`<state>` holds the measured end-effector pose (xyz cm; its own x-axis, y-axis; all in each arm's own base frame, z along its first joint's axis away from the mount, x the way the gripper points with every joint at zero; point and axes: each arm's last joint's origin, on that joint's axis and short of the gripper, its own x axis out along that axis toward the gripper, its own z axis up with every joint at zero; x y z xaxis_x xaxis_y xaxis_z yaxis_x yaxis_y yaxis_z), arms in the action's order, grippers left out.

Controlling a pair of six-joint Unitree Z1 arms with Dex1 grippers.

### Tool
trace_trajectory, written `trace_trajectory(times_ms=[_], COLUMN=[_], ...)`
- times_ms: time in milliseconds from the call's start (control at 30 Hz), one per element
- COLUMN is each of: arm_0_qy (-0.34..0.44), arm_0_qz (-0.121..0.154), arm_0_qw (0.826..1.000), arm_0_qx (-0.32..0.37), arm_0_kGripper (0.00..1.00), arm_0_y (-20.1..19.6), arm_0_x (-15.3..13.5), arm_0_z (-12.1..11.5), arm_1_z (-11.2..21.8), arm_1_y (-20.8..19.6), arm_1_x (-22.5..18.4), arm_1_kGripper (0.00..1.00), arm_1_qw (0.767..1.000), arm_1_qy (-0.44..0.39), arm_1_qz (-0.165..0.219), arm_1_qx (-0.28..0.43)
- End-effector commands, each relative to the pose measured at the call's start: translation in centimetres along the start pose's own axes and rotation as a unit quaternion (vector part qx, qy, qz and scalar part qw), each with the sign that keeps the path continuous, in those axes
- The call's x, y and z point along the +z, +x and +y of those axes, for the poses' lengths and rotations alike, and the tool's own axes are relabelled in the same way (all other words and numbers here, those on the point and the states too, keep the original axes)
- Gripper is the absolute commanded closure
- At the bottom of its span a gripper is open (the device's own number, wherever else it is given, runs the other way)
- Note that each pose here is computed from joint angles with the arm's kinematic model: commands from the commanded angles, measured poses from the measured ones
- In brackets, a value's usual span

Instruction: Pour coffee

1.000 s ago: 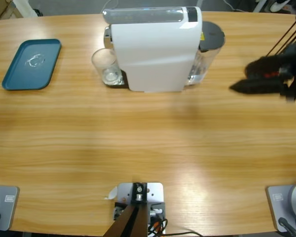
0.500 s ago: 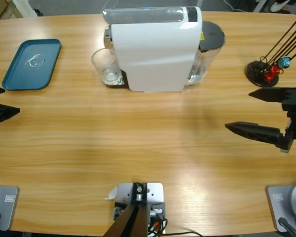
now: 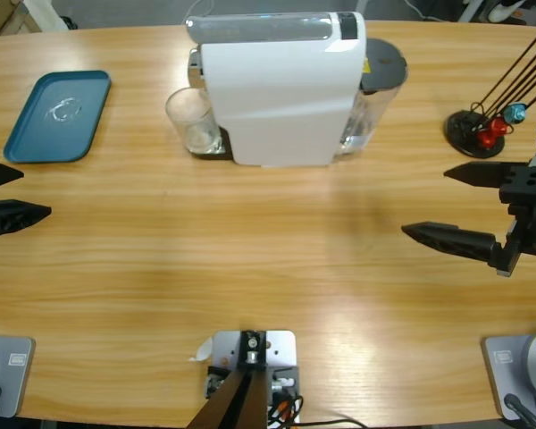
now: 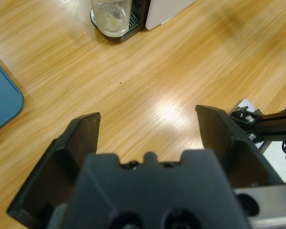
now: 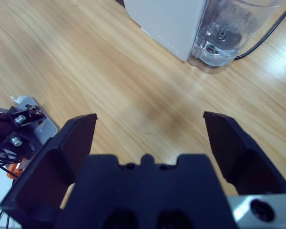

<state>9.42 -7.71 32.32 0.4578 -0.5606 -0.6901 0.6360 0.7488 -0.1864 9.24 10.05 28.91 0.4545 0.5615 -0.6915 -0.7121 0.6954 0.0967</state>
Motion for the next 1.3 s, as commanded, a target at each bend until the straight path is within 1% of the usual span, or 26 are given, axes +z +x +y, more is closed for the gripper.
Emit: trace_trajectory(times_ms=[33,433,500,567,633,667,767,967,1133,1300], arm_0_qy=[-0.001,0.006,0.005,0.004,0.005,0.005,0.005,0.005,0.006,0.006], arm_0_qz=[0.025,0.039,0.045,0.048,0.05,0.051,0.052,0.055,0.052,0.051], arm_0_qw=[1.0,0.999,0.999,0.999,0.999,0.999,0.998,0.998,0.998,0.999], arm_0_qx=[-0.003,-0.013,-0.013,-0.014,-0.016,-0.016,-0.016,-0.016,-0.016,-0.017], arm_0_kGripper=[0.119,0.119,0.119,0.119,0.119,0.119,0.119,0.119,0.119,0.119], arm_0_y=[1.4,2.0,2.3,2.4,2.5,2.5,2.6,2.8,2.7,2.8], arm_0_x=[-0.8,-0.8,-0.8,-0.7,-0.7,-0.7,-0.6,-0.6,-0.6,-0.5], arm_0_z=[0.1,-0.2,-0.2,-0.2,-0.3,-0.3,-0.3,-0.3,-0.3,-0.3], arm_1_z=[0.1,0.2,0.2,0.2,0.1,0.0,0.0,0.0,0.0,0.0], arm_1_y=[1.0,0.8,-0.1,-1.6,-2.3,-2.2,-1.2,-1.1,-0.5,-0.3], arm_1_x=[-0.7,-0.7,-0.8,-1.4,-2.0,-2.1,-1.7,-1.7,-1.4,-1.3], arm_1_kGripper=[0.0,0.0,0.0,0.0,0.0,0.0,0.0,0.0,0.0,0.0], arm_1_qw=[1.0,1.0,1.0,0.999,0.999,0.999,1.0,1.0,1.0,1.0], arm_1_qy=[0.003,0.001,0.002,0.005,0.008,0.008,0.008,0.008,0.009,0.009], arm_1_qz=[0.026,0.021,0.001,-0.032,-0.049,-0.048,-0.029,-0.028,-0.015,-0.011], arm_1_qx=[0.016,0.015,0.015,0.016,0.006,0.004,0.002,0.002,0.001,0.001])
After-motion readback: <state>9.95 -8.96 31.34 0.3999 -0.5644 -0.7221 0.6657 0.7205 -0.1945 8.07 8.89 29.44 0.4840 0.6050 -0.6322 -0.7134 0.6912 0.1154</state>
